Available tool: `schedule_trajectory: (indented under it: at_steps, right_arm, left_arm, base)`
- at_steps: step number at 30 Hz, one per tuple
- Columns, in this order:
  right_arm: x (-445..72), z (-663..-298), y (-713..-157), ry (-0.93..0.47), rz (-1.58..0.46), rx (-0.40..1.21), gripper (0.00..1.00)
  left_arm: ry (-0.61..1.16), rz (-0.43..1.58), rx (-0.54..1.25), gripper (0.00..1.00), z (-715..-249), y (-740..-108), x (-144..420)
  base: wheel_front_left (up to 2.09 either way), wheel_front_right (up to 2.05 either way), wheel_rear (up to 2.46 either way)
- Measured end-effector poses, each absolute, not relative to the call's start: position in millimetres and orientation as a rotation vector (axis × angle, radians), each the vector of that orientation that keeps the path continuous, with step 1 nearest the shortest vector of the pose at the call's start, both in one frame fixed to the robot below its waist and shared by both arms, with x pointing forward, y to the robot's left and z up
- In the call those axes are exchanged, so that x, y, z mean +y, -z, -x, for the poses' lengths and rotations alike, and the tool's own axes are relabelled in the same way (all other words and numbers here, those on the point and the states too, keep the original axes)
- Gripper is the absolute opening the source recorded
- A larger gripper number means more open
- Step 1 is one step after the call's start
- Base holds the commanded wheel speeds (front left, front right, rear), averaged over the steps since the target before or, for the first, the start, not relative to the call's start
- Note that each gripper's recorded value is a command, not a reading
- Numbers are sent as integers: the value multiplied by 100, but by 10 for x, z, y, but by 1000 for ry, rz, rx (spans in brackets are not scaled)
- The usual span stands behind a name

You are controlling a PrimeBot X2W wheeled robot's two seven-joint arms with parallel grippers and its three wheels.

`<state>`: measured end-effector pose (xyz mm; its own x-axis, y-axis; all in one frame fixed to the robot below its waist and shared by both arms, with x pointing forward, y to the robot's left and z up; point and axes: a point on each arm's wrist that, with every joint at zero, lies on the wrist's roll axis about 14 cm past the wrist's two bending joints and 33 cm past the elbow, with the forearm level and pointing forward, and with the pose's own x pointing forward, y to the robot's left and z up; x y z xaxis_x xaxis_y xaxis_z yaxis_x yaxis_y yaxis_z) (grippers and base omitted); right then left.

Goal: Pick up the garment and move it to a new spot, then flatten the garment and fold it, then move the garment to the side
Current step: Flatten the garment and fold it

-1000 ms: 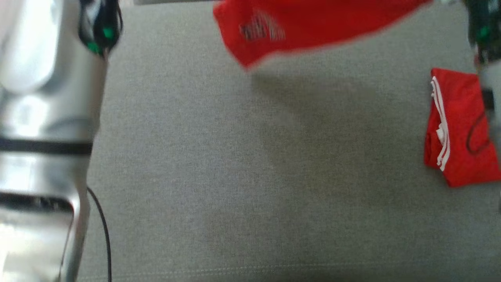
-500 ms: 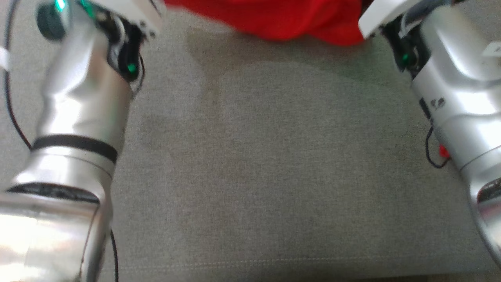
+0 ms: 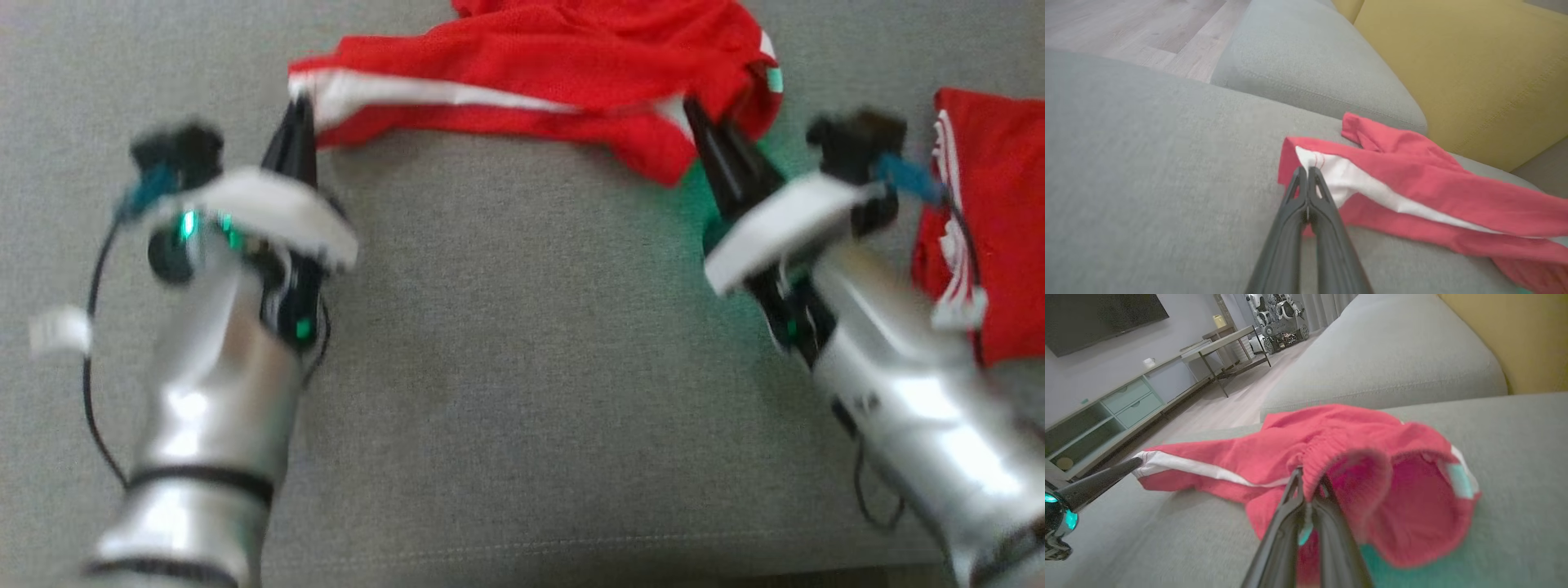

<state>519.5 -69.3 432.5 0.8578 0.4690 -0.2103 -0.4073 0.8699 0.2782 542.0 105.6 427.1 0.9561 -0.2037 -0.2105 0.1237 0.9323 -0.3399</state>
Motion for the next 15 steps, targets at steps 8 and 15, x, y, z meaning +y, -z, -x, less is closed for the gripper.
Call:
schedule_trajectory:
  at_steps: [8, 15]
  right_arm:
    - [-939, -4442, -4016, -404, -281, 334, 0]
    - [-1034, -3896, -3996, -379, -268, 332, 0]
  left_arm:
    - [134, 337, 206, 0, -4735, -4177, 1217]
    - [90, 322, 191, 0, -4085, -4203, 1353]
  base:
    - [0, 0, 0]
    - [0, 0, 0]
